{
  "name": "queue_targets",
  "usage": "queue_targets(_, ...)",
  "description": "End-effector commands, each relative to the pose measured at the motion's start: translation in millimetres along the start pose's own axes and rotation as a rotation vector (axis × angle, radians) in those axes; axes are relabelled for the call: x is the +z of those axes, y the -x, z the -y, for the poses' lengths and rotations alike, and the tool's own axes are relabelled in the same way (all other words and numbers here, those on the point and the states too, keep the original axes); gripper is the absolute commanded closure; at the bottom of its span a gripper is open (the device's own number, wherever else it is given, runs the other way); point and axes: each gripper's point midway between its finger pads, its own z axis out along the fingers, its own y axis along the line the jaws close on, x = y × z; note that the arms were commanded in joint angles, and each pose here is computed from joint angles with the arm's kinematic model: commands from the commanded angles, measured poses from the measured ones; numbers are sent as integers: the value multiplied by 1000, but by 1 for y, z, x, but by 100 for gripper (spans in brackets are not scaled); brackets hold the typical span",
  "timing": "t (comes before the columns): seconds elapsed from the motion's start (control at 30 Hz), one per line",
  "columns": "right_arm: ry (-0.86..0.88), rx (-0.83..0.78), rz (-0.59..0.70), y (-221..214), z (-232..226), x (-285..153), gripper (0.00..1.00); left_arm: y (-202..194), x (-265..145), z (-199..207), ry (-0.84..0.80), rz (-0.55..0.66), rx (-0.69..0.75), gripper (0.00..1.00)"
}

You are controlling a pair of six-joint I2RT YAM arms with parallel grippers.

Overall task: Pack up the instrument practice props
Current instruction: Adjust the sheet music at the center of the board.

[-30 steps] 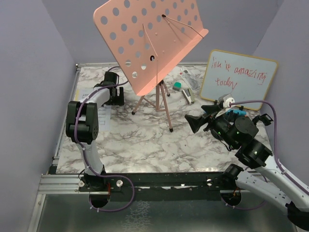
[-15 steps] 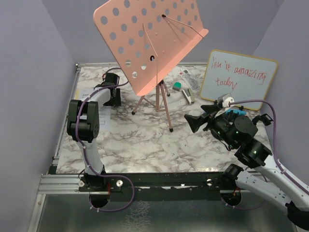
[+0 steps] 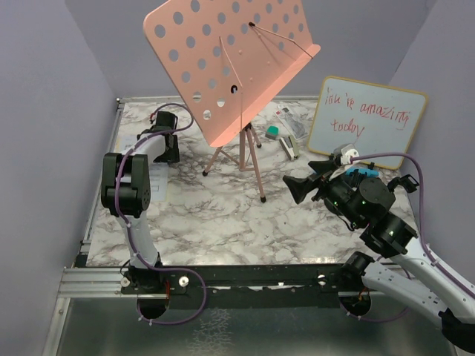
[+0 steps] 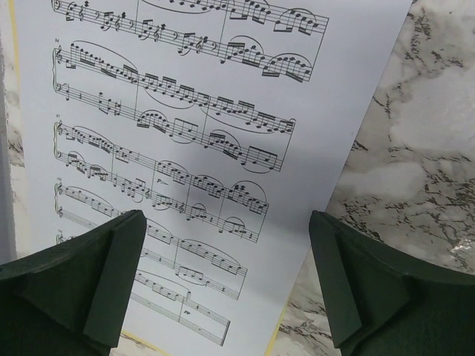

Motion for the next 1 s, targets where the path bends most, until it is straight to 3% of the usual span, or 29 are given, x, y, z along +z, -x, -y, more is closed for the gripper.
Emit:
queue_targets(0.0,23,-10,11,3,-3,1,0,-2,2,-7,30,-12,12,1)
queue_targets(0.3,49,-15,-11,-6,-8,9,0,19,-31,10,-124,58,-57,1)
queue_targets(0.6,120,-25,-51,-27,-22,40,0,54,-133,85,-665,276,-173,1)
queue_targets(0.83,169,-28,-29,-37,-31,61,0,58,-201,100,-984,532,-316,1)
queue_targets(0.97,126,-55,-57,-48,-24,83,0,46,-218,107,-1085,596,-333,1)
